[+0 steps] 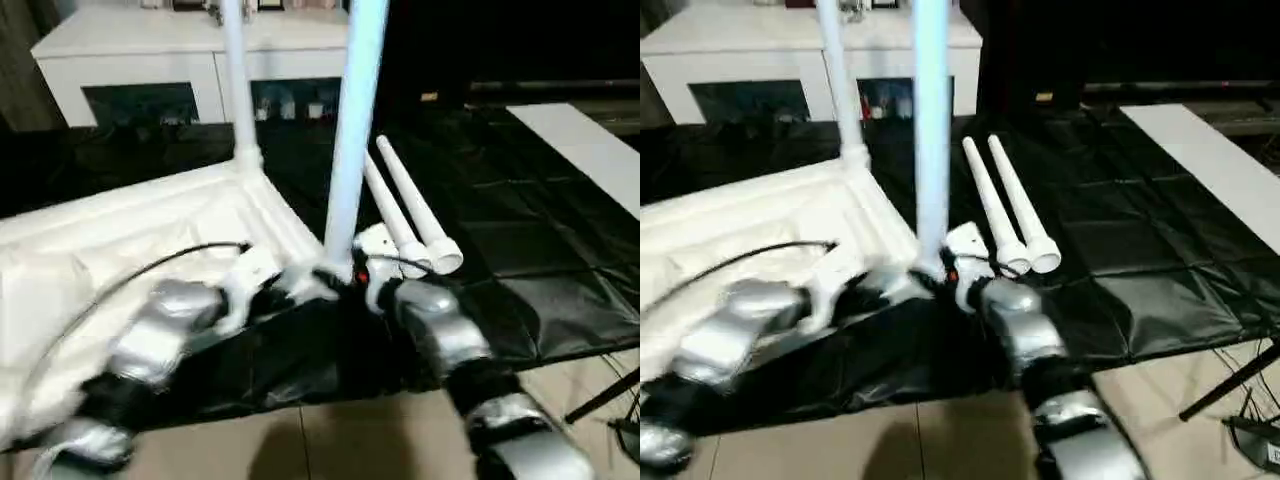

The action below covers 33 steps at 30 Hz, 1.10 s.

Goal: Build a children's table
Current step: Rotate leg to tighten

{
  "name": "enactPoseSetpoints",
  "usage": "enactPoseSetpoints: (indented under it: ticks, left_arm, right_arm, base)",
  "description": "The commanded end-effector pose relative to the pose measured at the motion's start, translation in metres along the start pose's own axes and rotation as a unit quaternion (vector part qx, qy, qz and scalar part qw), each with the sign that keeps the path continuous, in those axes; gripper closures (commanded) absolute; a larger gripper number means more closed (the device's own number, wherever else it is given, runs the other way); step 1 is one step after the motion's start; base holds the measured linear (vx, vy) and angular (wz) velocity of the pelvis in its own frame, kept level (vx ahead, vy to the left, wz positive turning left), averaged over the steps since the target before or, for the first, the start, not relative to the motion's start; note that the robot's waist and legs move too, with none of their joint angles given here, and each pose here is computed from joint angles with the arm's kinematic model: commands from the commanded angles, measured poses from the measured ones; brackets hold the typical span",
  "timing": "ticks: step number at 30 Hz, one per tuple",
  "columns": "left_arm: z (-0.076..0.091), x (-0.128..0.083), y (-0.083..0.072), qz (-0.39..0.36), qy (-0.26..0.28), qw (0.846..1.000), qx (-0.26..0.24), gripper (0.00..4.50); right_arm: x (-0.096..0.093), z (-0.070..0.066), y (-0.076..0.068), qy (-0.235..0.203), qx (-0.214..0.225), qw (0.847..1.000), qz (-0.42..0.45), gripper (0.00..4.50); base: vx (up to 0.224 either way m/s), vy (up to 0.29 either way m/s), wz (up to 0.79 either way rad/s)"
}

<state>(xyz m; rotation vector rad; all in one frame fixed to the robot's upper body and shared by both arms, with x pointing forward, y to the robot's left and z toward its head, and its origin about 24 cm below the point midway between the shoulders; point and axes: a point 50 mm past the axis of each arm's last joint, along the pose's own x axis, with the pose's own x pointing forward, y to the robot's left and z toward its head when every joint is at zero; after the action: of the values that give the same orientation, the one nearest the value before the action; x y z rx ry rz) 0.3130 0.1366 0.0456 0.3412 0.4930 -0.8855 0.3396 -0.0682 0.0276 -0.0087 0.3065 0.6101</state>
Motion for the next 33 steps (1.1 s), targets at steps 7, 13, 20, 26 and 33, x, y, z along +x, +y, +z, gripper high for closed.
enactPoseSetpoints:
  ticks: [7,13,20,26,33]
  left_arm:
    - [0.011,0.027,0.003,0.132,-0.002,0.990,-0.045,4.50]
    - [0.007,0.023,0.003,0.124,0.001,0.992,-0.033,4.50]
    - [-0.010,-0.001,-0.002,0.024,-0.016,1.000,-0.007,4.50]
    - [-0.019,-0.018,-0.010,-0.064,-0.012,0.998,0.023,4.50]
    - [-0.021,-0.032,-0.016,-0.133,-0.009,0.991,0.033,4.50]
  right_arm:
    - [0.020,-0.012,0.030,0.026,0.080,0.993,-0.089,1.78]
    - [0.024,0.002,0.040,-0.012,0.073,0.997,-0.026,1.02]
    - [0.009,0.011,0.016,-0.025,-0.017,0.998,0.053,0.72]
    - [-0.016,0.007,0.003,-0.013,-0.096,0.982,0.165,0.72]
    - [-0.030,0.011,-0.003,-0.016,-0.118,0.968,0.219,0.72]
  base:
    - [0.000,0.000,0.00]
    - [0.000,0.000,0.00]
    - [0.000,0.000,0.00]
    - [0.000,0.000,0.00]
    - [0.000,0.000,0.00]
